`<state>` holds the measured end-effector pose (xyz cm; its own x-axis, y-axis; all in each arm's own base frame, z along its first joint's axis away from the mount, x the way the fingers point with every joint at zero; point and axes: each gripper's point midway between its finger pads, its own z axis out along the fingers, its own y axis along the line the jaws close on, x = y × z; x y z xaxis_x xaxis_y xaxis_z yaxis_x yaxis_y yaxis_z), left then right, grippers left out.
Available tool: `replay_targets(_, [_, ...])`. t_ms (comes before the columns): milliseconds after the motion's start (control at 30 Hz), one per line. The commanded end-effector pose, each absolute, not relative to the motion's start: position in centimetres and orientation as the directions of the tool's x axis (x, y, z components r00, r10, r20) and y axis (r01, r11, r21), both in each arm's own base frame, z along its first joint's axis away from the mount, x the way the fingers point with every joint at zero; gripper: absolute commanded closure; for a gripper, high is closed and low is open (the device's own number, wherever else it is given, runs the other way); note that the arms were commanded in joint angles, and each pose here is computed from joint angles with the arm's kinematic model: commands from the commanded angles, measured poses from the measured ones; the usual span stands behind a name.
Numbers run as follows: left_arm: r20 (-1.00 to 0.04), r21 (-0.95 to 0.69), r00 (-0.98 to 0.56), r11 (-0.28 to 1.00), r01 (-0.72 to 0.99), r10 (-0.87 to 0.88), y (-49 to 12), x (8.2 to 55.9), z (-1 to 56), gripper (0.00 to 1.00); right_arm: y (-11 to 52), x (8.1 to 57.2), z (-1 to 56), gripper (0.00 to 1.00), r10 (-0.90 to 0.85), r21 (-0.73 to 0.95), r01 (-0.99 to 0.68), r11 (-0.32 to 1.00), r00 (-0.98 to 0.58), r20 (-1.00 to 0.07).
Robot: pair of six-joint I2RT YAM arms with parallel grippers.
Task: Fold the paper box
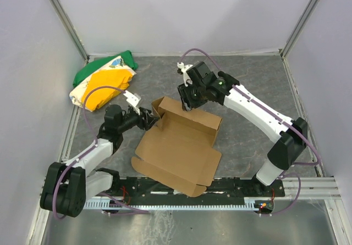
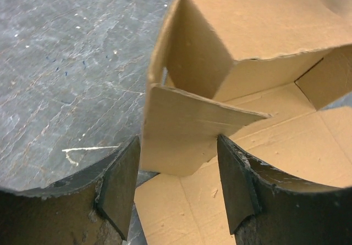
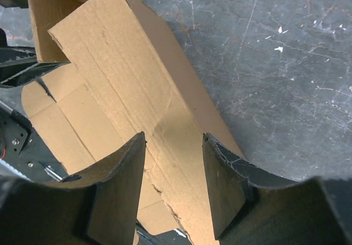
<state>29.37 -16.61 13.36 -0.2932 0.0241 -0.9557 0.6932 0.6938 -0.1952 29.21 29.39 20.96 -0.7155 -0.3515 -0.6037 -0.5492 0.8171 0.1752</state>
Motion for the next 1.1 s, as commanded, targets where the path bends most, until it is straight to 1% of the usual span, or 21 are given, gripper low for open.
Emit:
replay_targets(0, [-0.985,-0.008,-0.116,0.642,0.767,0.126,-17.6,29.6,14.6,0.35,30.3,28.3,21.5,0.46,-0.376,0.239,-0.597,0.766,-0.717,-0.587])
replay_targets(233, [-0.99,0.01,-0.087,0.663,0.748,0.113,-18.3,29.8,14.4,0.35,31.3,27.3,20.5,0.46,-0.397,0.303,-0.617,0.726,-0.736,-0.549])
replay_targets(433, [-0.986,-0.019,-0.119,0.638,0.77,0.115,-20.1,29.9,14.0,0.39,31.9,27.0,20.5,0.47,-0.41,0.328,-0.633,0.701,-0.734,-0.541])
replay_targets(600, [-0.981,-0.055,-0.161,0.646,0.761,0.107,-21.0,30.4,13.6,0.5,32.2,26.8,20.2,0.47,-0.42,0.343,-0.637,0.691,-0.739,-0.526])
replay_targets(633, [-0.98,-0.062,-0.171,0.655,0.753,0.103,-21.0,30.5,13.5,0.53,32.2,26.8,20.2,0.47,-0.421,0.343,-0.637,0.691,-0.739,-0.526])
replay_targets(767, [-0.978,-0.092,-0.194,0.697,0.712,0.07,-21.0,31.7,13.6,0.62,32.1,26.7,20.2,0.47,-0.427,0.339,-0.639,0.69,-0.738,-0.522])
replay_targets(833, [-0.975,-0.115,-0.215,0.72,0.684,0.049,-21.0,32.4,13.6,0.63,32.0,26.7,20.1,0.47,-0.429,0.337,-0.639,0.691,-0.739,-0.519])
replay_targets(867, [-0.974,-0.122,-0.222,0.73,0.673,0.041,-21.0,32.7,13.7,0.64,32.0,26.7,20.1,0.47,-0.431,0.335,-0.641,0.691,-0.737,-0.521])
replay_targets(900, [-0.974,-0.128,-0.225,0.737,0.664,0.034,-21.1,32.9,13.8,0.61,31.9,26.7,20.1,0.47,-0.432,0.334,-0.641,0.691,-0.736,-0.521])
replay_targets(967, [-0.975,-0.12,-0.218,0.745,0.657,0.035,-21.2,33.2,14.0,0.52,31.9,26.7,20.2,0.47,-0.434,0.332,-0.643,0.69,-0.735,-0.521])
replay_targets(1067, [-0.973,-0.148,-0.229,0.763,0.629,0.0,-21.4,33.6,14.3,0.46,32.1,26.7,20.3,0.47,-0.435,0.339,-0.646,0.684,-0.734,-0.522])
